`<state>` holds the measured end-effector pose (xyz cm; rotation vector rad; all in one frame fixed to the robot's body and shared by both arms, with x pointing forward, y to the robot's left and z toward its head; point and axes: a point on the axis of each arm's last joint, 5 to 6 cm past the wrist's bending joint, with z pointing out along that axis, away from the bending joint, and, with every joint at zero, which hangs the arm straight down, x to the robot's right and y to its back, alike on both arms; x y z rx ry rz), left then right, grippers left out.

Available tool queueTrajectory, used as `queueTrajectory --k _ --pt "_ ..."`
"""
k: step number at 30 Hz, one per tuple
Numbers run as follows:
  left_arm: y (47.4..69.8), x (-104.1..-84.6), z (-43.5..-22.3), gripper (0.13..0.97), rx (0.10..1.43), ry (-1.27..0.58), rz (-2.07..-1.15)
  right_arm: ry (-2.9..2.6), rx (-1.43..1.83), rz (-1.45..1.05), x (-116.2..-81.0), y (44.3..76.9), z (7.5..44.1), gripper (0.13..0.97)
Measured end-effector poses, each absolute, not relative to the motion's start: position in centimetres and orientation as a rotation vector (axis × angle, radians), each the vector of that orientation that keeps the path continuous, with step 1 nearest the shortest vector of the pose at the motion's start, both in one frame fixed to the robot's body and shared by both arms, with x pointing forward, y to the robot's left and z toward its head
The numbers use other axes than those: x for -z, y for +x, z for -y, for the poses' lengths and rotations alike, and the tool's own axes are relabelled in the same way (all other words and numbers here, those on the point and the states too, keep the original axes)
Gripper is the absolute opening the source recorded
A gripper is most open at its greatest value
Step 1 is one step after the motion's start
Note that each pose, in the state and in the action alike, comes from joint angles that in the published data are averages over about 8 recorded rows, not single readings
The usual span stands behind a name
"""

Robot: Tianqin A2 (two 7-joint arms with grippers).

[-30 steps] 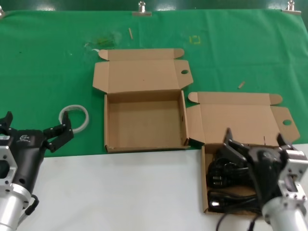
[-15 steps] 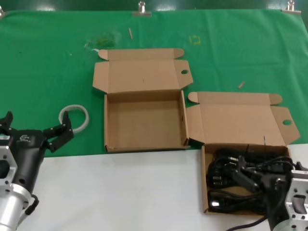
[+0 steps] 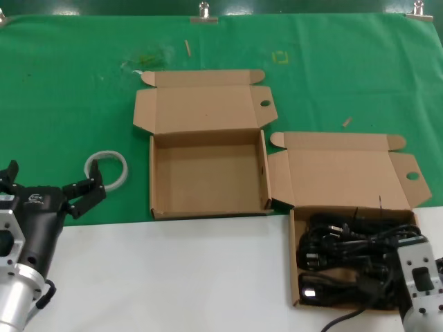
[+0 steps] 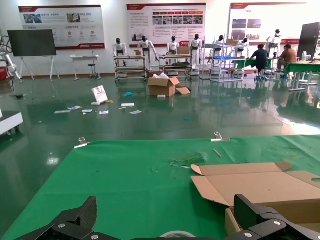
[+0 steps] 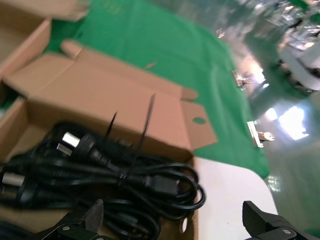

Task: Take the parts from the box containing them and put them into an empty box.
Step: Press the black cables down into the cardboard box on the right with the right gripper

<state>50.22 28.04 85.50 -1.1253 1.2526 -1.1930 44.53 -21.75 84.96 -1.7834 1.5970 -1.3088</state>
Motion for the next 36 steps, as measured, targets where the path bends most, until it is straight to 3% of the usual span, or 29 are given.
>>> queueTrajectory --k 16,28,36 --pt "50.2 -85.5 -28.0 0.965 1.193 -1.125 -1.253 -2.282 1.406 -1.292 -86.0 49.7 22.2 0.966" --pt "50.2 -85.5 -28.0 0.965 1.193 -1.125 -1.253 -2.442 1.495 -1.214 -85.9 51.3 25.1 0.944" --pt "50.2 -85.5 -28.0 0.965 1.193 -1.125 -1.253 -2.348 1.445 -1.207 -85.5 51.5 22.6 0.880"
